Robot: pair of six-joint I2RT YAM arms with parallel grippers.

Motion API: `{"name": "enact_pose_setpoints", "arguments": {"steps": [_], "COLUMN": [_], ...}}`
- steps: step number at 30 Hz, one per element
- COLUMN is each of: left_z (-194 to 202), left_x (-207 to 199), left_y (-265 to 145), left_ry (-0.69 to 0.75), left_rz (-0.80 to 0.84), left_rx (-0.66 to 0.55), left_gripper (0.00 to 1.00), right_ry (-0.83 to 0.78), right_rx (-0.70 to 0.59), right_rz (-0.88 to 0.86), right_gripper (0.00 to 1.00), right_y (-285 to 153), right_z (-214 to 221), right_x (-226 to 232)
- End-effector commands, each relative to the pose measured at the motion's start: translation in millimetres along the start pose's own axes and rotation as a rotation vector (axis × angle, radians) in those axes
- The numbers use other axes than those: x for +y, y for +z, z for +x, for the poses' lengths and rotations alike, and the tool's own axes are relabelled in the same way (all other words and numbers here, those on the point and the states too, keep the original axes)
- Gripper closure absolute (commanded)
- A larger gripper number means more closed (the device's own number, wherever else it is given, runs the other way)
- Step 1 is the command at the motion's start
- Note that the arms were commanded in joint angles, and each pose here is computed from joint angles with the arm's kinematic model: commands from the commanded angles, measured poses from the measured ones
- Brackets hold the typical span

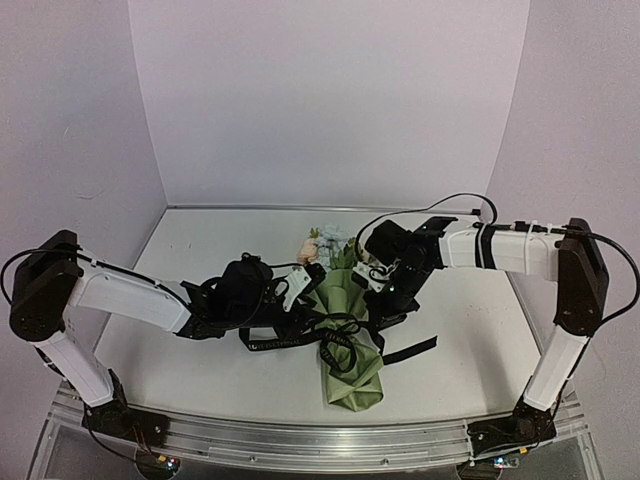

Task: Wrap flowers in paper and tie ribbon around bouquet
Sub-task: Tie the half-tied ribbon around the folded bouquet.

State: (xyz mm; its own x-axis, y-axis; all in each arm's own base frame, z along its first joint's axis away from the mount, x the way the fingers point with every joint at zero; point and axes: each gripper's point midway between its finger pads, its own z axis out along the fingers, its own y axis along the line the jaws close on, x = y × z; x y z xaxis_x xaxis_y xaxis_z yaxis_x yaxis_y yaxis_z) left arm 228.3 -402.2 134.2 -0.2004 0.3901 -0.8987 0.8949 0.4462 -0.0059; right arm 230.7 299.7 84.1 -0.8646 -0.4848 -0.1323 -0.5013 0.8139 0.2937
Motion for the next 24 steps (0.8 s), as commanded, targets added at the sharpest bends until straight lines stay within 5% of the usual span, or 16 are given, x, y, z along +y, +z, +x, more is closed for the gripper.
{"name": "enact_pose_setpoints", "arguments": {"steps": [1,16,24], "left_z": [3.1,18.6,19.9], "left_x": [0.7,23.7,25.2], "left_y": [13.1,38.8,43.3], "left_ry": [0.014,0.029,0.034], "left_rz": [0.005,-0.078,-0.075], "left_rx": [0.052,0.115,0.119], "left_gripper": [0.61,0.64,0.79], "right_ry": [-0.001,0.015,0.025], "right_rx": [-0.063,-0.076,-0.073], "right_rz": [-0.033,-0.065,-0.089], "right_gripper": [1.00,1.00,1.00], "right_y": [-18.0,-20.4,-21.6], "right_z": [-6.6,-7.4,-7.1], "right_x": [10.3,16.2,20.3]}}
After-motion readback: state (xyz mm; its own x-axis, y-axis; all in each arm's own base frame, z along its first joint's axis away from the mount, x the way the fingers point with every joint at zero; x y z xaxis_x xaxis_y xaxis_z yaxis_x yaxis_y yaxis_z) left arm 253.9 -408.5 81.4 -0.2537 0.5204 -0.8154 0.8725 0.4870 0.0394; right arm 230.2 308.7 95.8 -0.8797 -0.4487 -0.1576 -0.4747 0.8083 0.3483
